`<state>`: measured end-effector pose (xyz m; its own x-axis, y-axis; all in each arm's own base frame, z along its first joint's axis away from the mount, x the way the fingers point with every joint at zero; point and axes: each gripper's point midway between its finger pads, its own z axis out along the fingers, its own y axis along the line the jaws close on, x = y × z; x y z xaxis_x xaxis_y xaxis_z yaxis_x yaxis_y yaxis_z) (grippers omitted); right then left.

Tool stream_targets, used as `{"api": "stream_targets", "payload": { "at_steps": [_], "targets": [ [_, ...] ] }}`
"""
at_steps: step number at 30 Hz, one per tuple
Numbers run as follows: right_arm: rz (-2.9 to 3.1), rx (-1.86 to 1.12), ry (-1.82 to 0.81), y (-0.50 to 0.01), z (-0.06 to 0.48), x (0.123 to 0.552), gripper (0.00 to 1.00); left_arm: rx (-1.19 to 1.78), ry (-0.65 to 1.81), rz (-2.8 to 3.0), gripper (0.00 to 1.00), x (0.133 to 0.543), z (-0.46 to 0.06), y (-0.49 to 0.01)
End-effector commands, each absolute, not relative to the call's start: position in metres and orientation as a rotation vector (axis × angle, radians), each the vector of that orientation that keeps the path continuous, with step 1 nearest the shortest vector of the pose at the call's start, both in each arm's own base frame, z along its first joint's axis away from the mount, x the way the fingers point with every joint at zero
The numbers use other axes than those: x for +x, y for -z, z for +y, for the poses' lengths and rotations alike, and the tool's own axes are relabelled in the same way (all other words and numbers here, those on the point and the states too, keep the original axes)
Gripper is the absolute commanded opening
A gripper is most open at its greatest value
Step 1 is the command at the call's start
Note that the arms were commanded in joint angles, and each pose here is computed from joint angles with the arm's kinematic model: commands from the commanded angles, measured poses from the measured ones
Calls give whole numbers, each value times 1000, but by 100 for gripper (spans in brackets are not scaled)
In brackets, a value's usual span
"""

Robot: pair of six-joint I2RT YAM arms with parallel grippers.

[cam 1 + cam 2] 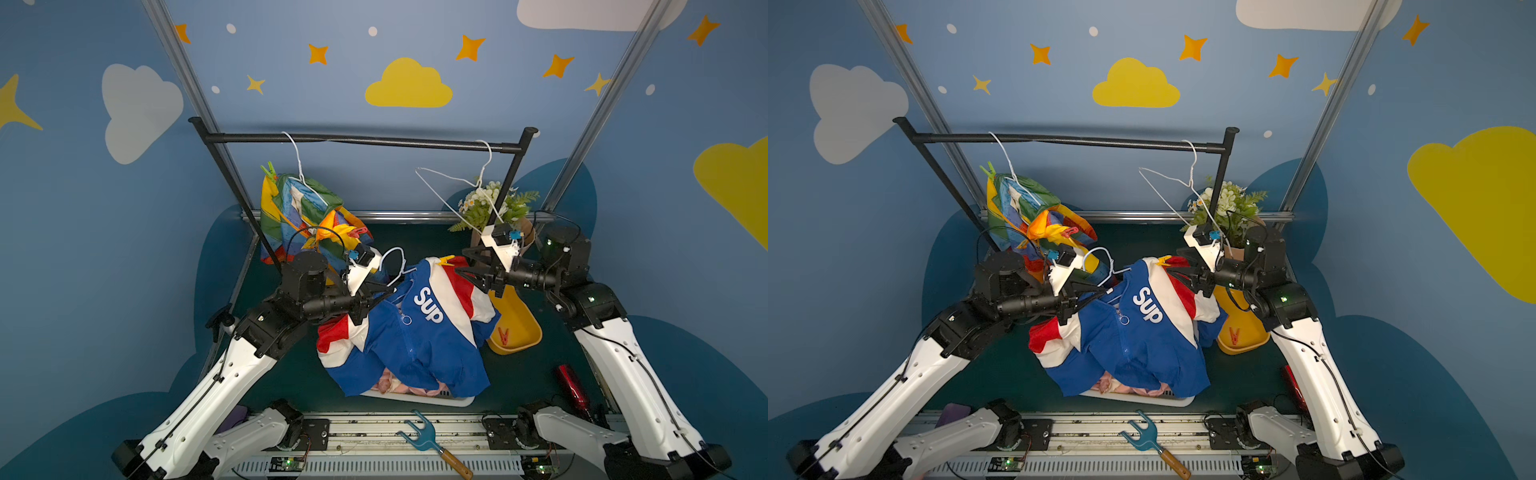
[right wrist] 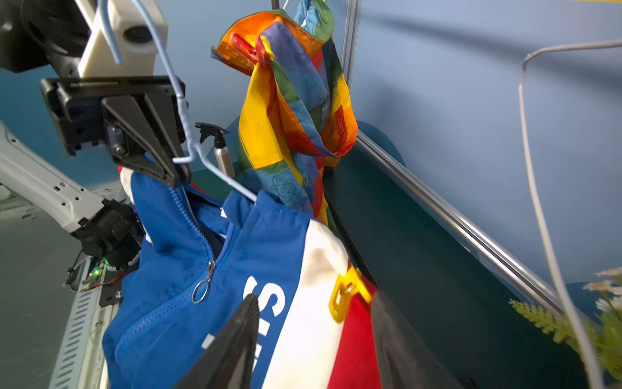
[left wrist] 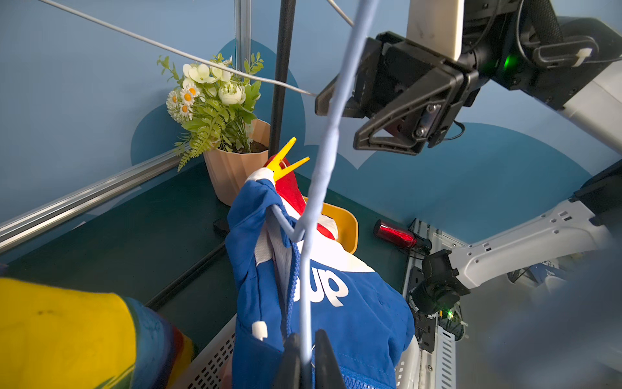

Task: Remove the clothespins securing jackets to the hanger
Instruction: Adjust the jacket in the basket.

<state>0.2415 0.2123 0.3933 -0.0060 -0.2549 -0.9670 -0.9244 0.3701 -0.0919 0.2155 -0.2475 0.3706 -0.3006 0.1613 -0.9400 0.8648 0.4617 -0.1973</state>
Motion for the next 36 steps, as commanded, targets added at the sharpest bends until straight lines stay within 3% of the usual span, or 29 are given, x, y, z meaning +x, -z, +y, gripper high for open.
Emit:
{"api": "stream_targets", "payload": {
  "at_steps": [1,16,28,32,36],
  "targets": [
    [1522,-1203,-705,-376,207,227,56,885,957,1682,10,209,-250,-387],
    [1510,-1361,-357,-352,215,265,56,917,1003,1687,11,201,-256,-387],
    [1478,-1379,-265,-364,208,264,55,952,1010,1712,11,200,-264,-378],
    [1461,-1400,-279,-370,213,262,53,957,1010,1708,11,200,-265,-378],
    [1484,-1442,-266,-360,216,261,44,956,1009,1703,11,199,-265,-379]
  ]
}}
